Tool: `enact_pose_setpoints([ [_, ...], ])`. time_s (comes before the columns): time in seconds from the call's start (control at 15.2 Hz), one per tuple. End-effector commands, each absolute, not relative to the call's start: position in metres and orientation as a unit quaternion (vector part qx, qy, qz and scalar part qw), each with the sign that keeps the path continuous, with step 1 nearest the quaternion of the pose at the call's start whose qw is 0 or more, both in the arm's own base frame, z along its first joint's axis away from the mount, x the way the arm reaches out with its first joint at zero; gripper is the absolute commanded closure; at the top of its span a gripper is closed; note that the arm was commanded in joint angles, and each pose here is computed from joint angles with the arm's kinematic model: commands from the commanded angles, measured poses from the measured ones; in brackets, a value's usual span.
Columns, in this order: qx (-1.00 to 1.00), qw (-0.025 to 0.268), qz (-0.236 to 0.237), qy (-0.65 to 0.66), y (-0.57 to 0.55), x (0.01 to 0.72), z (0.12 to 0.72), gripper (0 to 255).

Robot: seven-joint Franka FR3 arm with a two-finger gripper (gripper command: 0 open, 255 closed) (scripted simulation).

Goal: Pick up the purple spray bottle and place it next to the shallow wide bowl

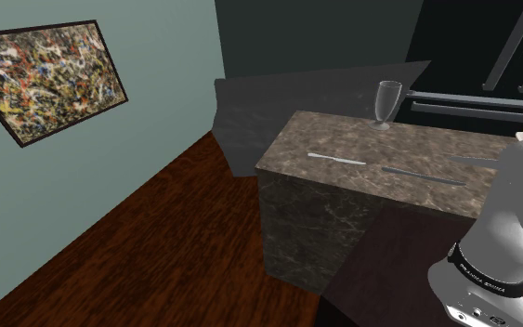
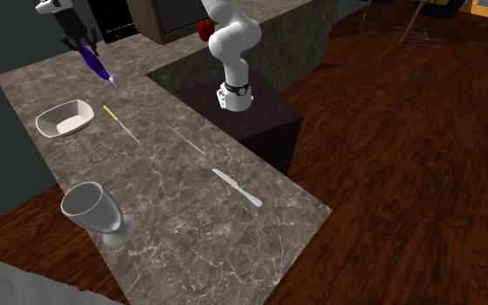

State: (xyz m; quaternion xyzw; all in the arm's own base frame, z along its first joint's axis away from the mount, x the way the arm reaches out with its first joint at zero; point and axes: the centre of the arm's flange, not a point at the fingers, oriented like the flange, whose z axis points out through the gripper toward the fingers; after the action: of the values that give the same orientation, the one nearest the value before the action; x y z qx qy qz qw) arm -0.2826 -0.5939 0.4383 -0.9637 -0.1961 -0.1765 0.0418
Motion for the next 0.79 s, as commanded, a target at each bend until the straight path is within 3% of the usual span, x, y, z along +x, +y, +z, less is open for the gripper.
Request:
enact_pose_setpoints([
  [0.0,-0.964,0.042,-0.176,-0.196,-0.6,-0.306,0.433,255],
  [0.26,-0.964,0.042,-0.176,-0.196,-0.61,-0.348,0.423,255],
  [0.73,-0.964,0.042,-0.176,-0.196,-0.61,-0.348,0.386,255],
])
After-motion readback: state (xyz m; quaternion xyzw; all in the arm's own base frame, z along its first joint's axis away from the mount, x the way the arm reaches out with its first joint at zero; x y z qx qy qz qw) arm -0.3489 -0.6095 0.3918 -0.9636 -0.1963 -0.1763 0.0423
